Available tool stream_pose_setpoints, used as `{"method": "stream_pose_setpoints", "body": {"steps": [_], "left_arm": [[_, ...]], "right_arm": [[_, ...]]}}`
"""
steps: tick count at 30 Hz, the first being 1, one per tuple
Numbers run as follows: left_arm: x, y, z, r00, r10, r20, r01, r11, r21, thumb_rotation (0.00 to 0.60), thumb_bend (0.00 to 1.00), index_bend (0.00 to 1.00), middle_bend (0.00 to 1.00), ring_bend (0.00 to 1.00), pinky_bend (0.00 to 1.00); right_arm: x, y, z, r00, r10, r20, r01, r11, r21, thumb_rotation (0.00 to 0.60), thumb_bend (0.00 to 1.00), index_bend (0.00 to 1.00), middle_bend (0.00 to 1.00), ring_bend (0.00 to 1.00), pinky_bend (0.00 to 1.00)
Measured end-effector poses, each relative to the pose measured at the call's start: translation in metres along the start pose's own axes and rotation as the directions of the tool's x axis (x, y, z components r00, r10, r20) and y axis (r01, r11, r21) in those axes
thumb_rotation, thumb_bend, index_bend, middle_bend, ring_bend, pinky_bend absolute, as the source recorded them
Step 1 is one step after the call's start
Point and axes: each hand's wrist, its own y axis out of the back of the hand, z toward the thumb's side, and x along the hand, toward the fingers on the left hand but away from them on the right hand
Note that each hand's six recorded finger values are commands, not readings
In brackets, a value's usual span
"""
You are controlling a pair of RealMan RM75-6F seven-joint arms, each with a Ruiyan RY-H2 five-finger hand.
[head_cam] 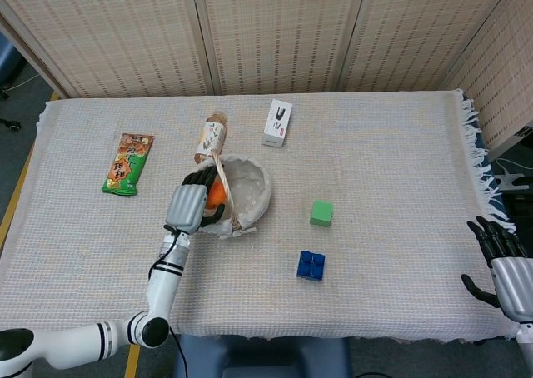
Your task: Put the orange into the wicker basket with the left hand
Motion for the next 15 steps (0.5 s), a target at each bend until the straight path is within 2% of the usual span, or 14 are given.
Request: {"method": "stream_pose_setpoints", "body": {"steps": [5,8,11,15], "left_arm": [[-0.002,0.004,-0.001,1.0,0.007,0.002,-0.007,1.0,-0.005,0.6,0.33,0.02,0.07,0.12,0.16],[-0.003,0.006,-0.005,1.0,0.007,0.001,-0.007,1.0,0.026,0.6,0.33,0.03,0.07,0.12,0.16],[-0.005,0.009,-0.014,1.0,0.006,0.0,-0.006,0.994,0.11,0.6,0.33,0.07,0.08,0.12,0.16],[-0.015,0.021,-0.042,1.0,0.003,-0.007,-0.001,0.963,0.27,0.6,0.34,0.09,0.08,0.12,0.16]], "right_arm": [[0.0,0.001,0.0,1.0,-0.003,0.001,0.003,1.0,-0.003,0.6,0.17,0.0,0.0,0.0,0.13],[0.0,0.001,0.0,1.0,-0.003,0.001,0.003,1.0,-0.003,0.6,0.17,0.0,0.0,0.0,0.13],[0.0,0.001,-0.001,1.0,-0.003,0.001,0.003,1.0,-0.005,0.6,0.17,0.0,0.0,0.0,0.13],[0.0,0.0,0.0,1.0,0.004,-0.002,-0.004,1.0,0.0,0.6,0.17,0.0,0.0,0.0,0.13]]}}
